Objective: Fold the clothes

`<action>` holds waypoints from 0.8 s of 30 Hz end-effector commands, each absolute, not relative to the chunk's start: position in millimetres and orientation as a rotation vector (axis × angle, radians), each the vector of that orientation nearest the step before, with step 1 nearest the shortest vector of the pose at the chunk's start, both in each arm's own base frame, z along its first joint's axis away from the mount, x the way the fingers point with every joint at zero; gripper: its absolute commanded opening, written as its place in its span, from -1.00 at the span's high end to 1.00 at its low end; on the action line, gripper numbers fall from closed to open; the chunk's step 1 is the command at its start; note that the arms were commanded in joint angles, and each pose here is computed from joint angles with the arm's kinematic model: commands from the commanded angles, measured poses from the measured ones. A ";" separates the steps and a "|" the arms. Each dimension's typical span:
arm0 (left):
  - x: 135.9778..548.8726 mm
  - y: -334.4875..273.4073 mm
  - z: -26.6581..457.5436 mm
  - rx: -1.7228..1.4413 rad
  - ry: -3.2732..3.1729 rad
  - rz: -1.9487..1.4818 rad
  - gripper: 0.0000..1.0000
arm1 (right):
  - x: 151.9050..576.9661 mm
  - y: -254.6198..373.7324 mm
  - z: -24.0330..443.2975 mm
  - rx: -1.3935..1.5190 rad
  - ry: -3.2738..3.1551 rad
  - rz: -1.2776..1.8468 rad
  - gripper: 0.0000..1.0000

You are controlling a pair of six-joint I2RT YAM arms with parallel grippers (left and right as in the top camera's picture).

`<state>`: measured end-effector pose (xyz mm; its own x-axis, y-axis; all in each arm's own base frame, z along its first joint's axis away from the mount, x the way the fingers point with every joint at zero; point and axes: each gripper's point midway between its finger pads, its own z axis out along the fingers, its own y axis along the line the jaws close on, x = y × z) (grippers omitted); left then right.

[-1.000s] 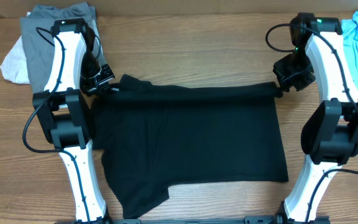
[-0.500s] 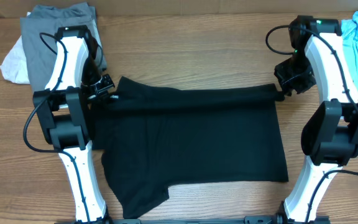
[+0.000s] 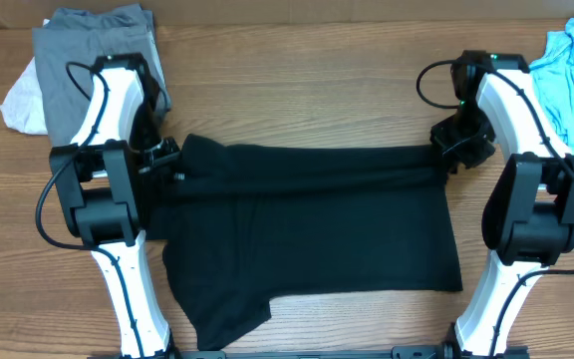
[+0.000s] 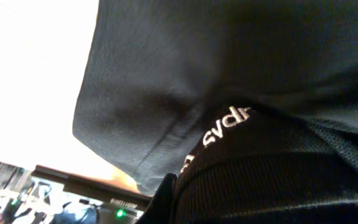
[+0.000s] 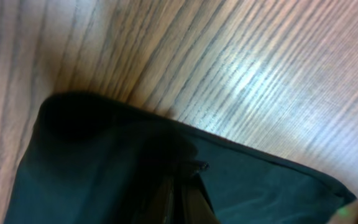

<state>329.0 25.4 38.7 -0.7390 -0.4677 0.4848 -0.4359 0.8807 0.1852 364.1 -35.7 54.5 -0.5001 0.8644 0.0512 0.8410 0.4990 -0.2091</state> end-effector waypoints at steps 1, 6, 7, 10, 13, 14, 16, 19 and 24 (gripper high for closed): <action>322.1 40.6 40.2 0.626 -2.527 -0.197 0.91 | 365.2 -45.6 57.4 -1.520 -2.629 0.275 0.92; 319.1 40.1 41.6 0.612 -2.516 -0.197 0.92 | 364.6 -45.5 52.9 -1.520 -2.630 0.276 0.89; 318.2 40.0 42.3 0.606 -2.512 -0.197 0.81 | 365.5 -45.8 52.6 -1.521 -2.633 0.274 0.83; 317.8 36.9 41.9 0.539 -2.521 -0.153 -0.34 | 369.0 -45.9 52.1 -1.507 -2.656 0.264 0.24; 318.4 34.7 41.9 0.539 -2.523 -0.135 -0.30 | 374.4 -46.2 51.6 -1.408 -2.726 0.246 -0.51; 319.7 34.7 42.2 0.540 -2.527 -0.134 -0.28 | 375.6 -46.3 51.4 -1.382 -2.743 0.242 -0.66; 324.2 33.2 44.7 0.548 -2.542 -0.117 -0.24 | 378.1 -46.5 52.9 -1.352 -2.766 0.236 -0.72; 339.7 30.6 63.4 0.577 -2.625 -0.075 -0.19 | 386.0 -47.8 65.3 -1.366 -2.791 0.221 -0.73; 355.7 32.4 114.2 0.647 -2.797 -0.053 -0.37 | 397.1 -47.2 93.0 -1.332 -2.878 0.172 -0.79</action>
<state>338.8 32.9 54.9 -0.7983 -0.4261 0.4256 -0.3919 0.9042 0.1701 381.5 -43.3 51.7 -0.6218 0.7832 0.0042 0.7721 0.6139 -0.1645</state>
